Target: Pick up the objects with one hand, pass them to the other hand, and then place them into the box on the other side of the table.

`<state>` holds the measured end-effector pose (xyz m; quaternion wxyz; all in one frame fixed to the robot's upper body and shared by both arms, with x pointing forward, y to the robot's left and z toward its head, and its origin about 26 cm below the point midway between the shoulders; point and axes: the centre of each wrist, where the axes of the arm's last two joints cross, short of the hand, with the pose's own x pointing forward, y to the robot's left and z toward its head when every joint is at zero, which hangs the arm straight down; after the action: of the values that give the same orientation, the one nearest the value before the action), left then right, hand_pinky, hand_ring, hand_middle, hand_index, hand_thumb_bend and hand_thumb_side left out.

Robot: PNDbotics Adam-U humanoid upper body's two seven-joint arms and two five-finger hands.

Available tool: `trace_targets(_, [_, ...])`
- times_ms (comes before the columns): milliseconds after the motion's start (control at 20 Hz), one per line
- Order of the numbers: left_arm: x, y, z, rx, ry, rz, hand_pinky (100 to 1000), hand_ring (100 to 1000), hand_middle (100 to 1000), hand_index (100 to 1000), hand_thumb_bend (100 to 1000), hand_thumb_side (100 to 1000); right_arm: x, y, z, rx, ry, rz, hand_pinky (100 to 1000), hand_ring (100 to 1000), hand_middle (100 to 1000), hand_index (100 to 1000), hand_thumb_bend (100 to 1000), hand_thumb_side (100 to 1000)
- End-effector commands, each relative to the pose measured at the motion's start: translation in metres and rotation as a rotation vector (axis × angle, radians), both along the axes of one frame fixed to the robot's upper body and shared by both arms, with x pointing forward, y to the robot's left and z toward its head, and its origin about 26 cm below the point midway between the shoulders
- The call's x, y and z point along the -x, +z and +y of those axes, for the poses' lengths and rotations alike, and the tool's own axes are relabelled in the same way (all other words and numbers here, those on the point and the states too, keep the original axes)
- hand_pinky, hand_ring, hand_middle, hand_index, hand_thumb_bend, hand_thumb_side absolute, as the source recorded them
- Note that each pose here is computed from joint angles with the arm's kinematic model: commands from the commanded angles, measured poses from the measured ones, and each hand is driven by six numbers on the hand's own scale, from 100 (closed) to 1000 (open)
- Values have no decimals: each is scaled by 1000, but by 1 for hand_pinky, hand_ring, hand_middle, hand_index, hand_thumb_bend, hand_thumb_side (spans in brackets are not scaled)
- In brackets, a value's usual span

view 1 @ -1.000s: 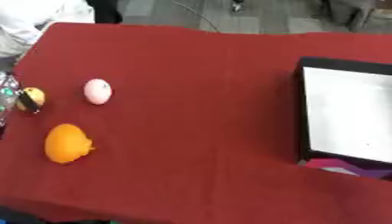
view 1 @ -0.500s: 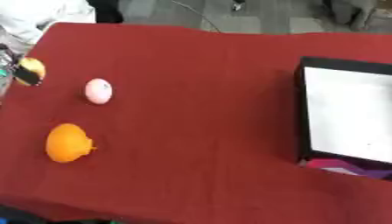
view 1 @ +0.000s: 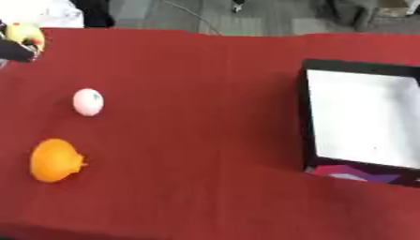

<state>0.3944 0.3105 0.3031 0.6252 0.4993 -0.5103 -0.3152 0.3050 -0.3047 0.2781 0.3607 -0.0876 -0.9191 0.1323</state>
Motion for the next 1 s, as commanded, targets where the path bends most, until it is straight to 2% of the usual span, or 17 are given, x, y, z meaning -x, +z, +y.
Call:
trace_targets(50, [22,18,-23,15,-103,-110,630,474,432,480,100,432,4,19,13,163,84,-12,940,1000,804,973,100,536])
trace_targets(250, [37,10,-51,75,-227,-216,627,455,419,481,100,456,2,30,36,387,180,18,937,1000,826,980,100,498])
trace_targets(400, [47,-2,-69,114,-306,-279,621,445,413,478,100,467,0,35,56,511,257,21,934,1000,828,979,100,464])
trace_targets(550, [56,-16,-85,144,-370,-322,617,441,410,475,100,475,0,39,76,581,336,6,929,1000,819,975,100,367])
trace_targets(850, [68,-42,-110,126,-469,-407,605,435,404,470,100,491,2,40,112,715,462,-21,923,1000,813,973,100,412])
trace_targets(1000, [71,-51,-119,97,-505,-439,606,436,404,469,100,497,4,41,128,747,508,-22,919,1000,806,966,100,387])
